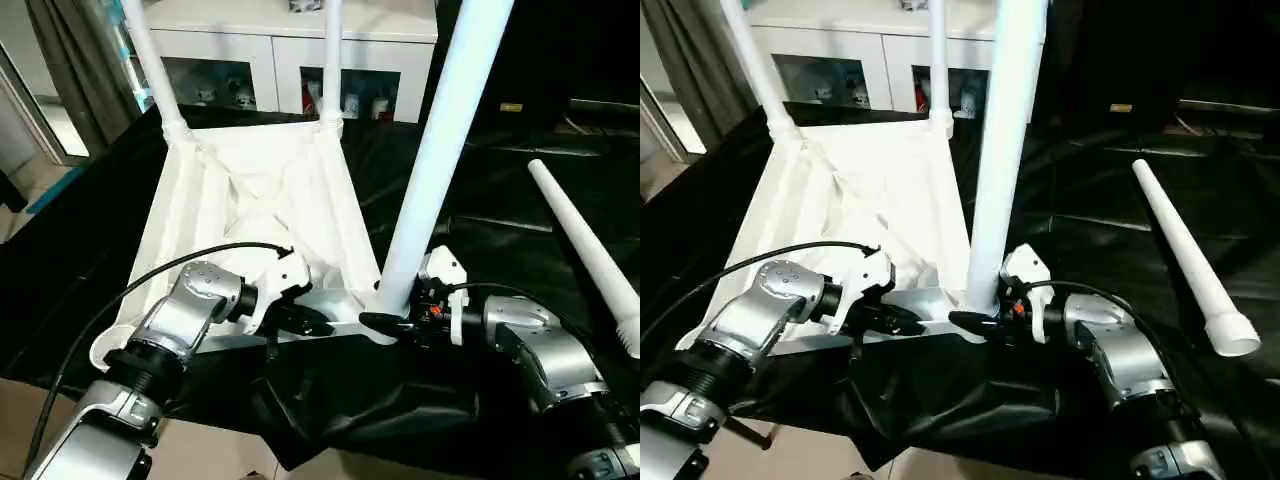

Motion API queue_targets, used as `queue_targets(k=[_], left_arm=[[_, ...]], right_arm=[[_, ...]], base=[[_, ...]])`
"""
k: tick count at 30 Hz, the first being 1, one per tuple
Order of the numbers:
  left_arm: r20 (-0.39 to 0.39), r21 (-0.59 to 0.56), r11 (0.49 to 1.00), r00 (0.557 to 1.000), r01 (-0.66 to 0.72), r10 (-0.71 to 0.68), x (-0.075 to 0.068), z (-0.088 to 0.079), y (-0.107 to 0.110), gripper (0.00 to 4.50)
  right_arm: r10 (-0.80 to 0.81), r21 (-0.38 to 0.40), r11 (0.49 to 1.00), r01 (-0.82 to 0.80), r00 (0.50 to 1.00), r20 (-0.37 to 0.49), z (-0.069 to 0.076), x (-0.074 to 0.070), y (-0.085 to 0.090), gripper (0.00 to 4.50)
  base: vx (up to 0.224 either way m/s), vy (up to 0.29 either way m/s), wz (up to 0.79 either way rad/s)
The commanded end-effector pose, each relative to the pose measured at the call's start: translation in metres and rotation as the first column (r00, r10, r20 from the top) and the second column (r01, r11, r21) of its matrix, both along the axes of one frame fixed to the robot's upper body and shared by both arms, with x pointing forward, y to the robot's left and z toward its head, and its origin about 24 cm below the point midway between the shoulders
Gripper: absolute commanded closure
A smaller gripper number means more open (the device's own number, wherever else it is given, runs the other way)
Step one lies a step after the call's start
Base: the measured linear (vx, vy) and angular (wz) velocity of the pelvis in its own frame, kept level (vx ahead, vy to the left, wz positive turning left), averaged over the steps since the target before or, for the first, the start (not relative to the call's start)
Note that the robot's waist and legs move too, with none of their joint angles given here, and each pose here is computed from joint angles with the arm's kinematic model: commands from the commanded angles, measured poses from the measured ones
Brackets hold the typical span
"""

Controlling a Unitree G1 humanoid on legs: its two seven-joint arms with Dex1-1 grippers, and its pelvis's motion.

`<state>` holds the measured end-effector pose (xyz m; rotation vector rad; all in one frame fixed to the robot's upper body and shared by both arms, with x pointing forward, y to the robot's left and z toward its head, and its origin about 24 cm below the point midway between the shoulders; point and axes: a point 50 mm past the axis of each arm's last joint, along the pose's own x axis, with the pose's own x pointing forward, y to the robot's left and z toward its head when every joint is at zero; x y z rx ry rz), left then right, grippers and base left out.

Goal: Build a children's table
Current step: Rotate leg to tighten

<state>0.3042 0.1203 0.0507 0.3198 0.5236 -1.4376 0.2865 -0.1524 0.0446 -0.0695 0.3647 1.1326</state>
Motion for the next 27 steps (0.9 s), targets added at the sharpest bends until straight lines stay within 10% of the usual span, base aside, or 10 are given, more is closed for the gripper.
queue_targets(k=[1,13,19,27], left_arm=[[-0.018,-0.01,0.999,0.999,0.034,-0.034,-0.004,-0.002,-0.007,4.5],[0.127,-0.068,0.909,0.9,-0.412,0.417,0.034,-0.004,-0.055,4.5],[0.114,-0.092,0.926,0.921,-0.365,0.374,0.029,-0.004,-0.076,4.5],[0.131,-0.099,0.958,0.951,-0.27,0.281,0.025,-0.003,-0.06,4.5]], right_arm=[[-0.044,0.012,0.999,0.044,0.999,-0.031,-0.007,-0.002,0.005,1.59],[-0.572,-0.062,0.819,0.57,0.82,-0.03,-0.038,0.031,0.046,1.75],[-0.523,0.048,0.849,0.526,0.85,-0.062,-0.029,0.034,0.075,1.06],[-0.389,0.044,0.92,0.389,0.921,0.01,-0.023,0.03,0.059,0.7]], base=[[0.0,0.0,0.0],[0.0,0.0,0.0],[0.0,0.0,0.0],[0.0,0.0,0.0]])
